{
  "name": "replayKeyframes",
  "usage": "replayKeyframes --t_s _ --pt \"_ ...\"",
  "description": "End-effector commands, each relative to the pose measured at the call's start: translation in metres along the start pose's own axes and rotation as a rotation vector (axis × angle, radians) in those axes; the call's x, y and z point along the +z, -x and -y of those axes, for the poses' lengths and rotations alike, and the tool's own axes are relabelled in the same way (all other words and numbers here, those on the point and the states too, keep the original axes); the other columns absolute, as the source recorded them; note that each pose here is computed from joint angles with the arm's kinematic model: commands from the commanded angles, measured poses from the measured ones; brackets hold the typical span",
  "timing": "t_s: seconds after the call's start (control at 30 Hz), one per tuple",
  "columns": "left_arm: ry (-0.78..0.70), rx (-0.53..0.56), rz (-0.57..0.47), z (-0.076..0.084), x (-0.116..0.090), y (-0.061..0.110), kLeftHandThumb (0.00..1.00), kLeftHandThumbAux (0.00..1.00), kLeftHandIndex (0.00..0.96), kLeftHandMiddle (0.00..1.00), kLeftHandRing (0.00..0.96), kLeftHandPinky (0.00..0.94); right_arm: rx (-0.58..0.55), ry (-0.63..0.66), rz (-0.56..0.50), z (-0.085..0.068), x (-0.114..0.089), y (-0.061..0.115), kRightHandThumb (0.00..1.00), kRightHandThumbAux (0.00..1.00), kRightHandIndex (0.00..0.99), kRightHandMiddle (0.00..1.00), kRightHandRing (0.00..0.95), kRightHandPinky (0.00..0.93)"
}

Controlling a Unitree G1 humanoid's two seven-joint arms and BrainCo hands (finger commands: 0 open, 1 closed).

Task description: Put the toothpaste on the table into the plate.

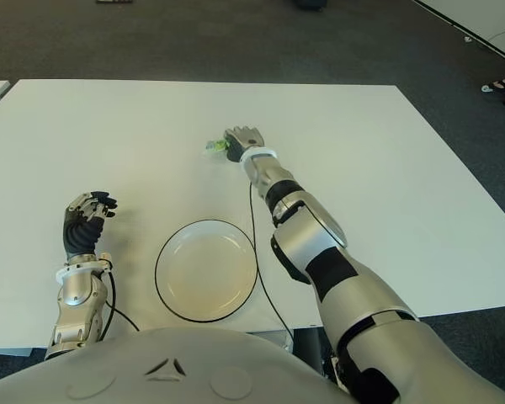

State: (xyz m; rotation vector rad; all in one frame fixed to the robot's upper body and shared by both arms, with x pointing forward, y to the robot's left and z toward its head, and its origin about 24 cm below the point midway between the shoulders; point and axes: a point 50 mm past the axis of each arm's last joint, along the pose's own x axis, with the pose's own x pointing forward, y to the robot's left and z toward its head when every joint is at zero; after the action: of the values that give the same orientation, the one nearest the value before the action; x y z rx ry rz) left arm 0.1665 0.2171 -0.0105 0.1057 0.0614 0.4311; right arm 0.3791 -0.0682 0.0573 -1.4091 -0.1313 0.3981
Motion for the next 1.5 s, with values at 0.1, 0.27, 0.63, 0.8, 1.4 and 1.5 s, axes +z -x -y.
replayKeyframes --t_s 0.1,0.27,0.63,0.8,1.4,1.5 --pt "0.020 -0.028 0.034 0.003 0.000 -0.005 0.703 0.718 0.427 0.493 0.491 0.476 -0.167 -0.063 0.173 0.039 0.013 -0.005 0.702 0.722 0.440 0.858 0.853 0.854" --pt "0.023 -0.028 0.035 0.005 -0.001 -0.006 0.704 0.717 0.427 0.492 0.486 0.472 -0.210 -0.097 0.275 0.049 0.014 0.000 0.702 0.722 0.440 0.860 0.859 0.861" --pt "0.010 -0.044 0.023 0.008 -0.001 -0.007 0.704 0.719 0.426 0.485 0.481 0.467 -0.255 -0.185 0.529 0.066 0.018 0.022 0.702 0.721 0.440 0.871 0.863 0.863" --pt "0.016 -0.051 0.034 0.010 0.001 -0.008 0.704 0.720 0.426 0.483 0.481 0.469 -0.241 -0.202 0.596 0.064 0.021 0.034 0.702 0.721 0.440 0.869 0.862 0.860" --pt "0.002 -0.050 0.005 0.011 0.000 -0.008 0.704 0.718 0.427 0.474 0.472 0.471 0.060 -0.144 0.955 0.038 0.043 0.108 0.705 0.721 0.440 0.851 0.836 0.834" --pt "0.004 -0.048 0.003 0.011 0.000 -0.009 0.704 0.718 0.427 0.476 0.472 0.473 0.143 -0.102 0.988 0.033 0.045 0.117 0.705 0.721 0.440 0.850 0.834 0.842"
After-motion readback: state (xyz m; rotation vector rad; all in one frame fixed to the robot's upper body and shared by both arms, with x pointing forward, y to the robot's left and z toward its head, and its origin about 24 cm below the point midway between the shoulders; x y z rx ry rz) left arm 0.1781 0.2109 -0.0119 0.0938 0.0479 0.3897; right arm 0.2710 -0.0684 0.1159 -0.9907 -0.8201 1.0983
